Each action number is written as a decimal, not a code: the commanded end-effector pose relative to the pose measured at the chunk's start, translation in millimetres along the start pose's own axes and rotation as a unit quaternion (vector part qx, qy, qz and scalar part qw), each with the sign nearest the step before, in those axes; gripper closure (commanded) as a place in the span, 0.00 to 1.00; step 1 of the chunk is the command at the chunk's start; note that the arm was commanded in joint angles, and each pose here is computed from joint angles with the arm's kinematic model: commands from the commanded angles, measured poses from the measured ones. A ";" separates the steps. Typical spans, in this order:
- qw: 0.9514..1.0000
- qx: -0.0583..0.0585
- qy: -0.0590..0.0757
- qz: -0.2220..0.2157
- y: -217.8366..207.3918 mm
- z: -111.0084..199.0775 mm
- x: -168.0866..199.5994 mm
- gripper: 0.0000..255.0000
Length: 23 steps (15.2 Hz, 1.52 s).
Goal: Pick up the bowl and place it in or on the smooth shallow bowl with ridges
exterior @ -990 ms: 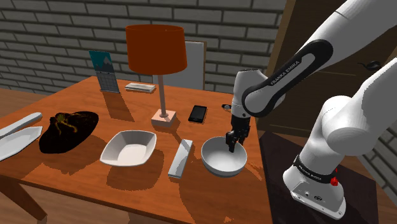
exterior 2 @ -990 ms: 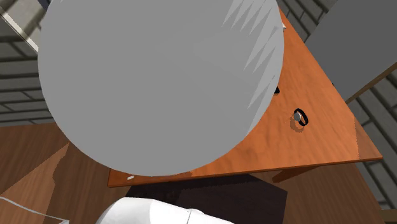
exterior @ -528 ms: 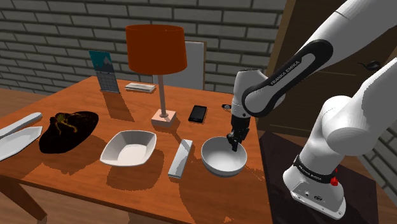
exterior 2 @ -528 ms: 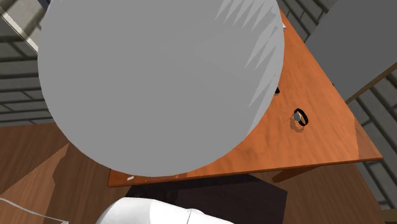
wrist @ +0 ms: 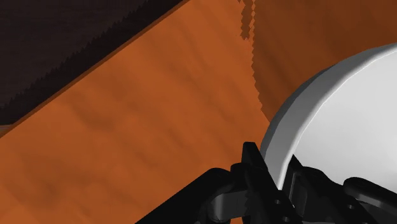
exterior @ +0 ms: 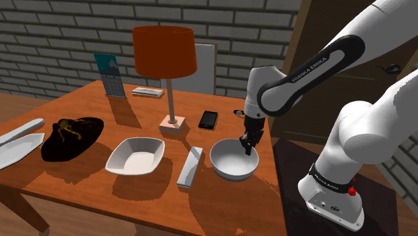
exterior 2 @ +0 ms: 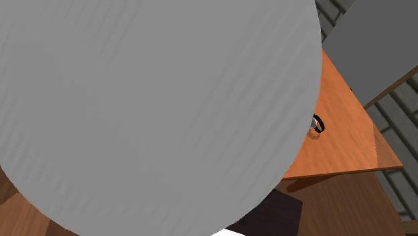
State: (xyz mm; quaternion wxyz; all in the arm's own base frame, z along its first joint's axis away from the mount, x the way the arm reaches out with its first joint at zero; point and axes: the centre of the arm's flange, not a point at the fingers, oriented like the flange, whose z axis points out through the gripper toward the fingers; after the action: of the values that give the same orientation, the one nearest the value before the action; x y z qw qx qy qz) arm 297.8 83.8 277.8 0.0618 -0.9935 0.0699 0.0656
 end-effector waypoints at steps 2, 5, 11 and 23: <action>1.000 0.000 0.000 0.000 -1.7 -16.2 -2.2 1.00; 1.000 0.000 0.000 0.000 -3.5 -31.8 -4.4 1.00; 1.000 0.000 0.000 0.000 -7.1 -63.0 -8.9 1.00; 1.000 0.000 0.000 0.000 -56.1 -101.5 34.3 1.00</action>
State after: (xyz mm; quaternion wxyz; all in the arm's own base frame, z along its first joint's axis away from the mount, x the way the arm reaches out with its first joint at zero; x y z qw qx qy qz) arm 343.3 111.0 379.3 0.0612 -0.9935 0.0698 0.0659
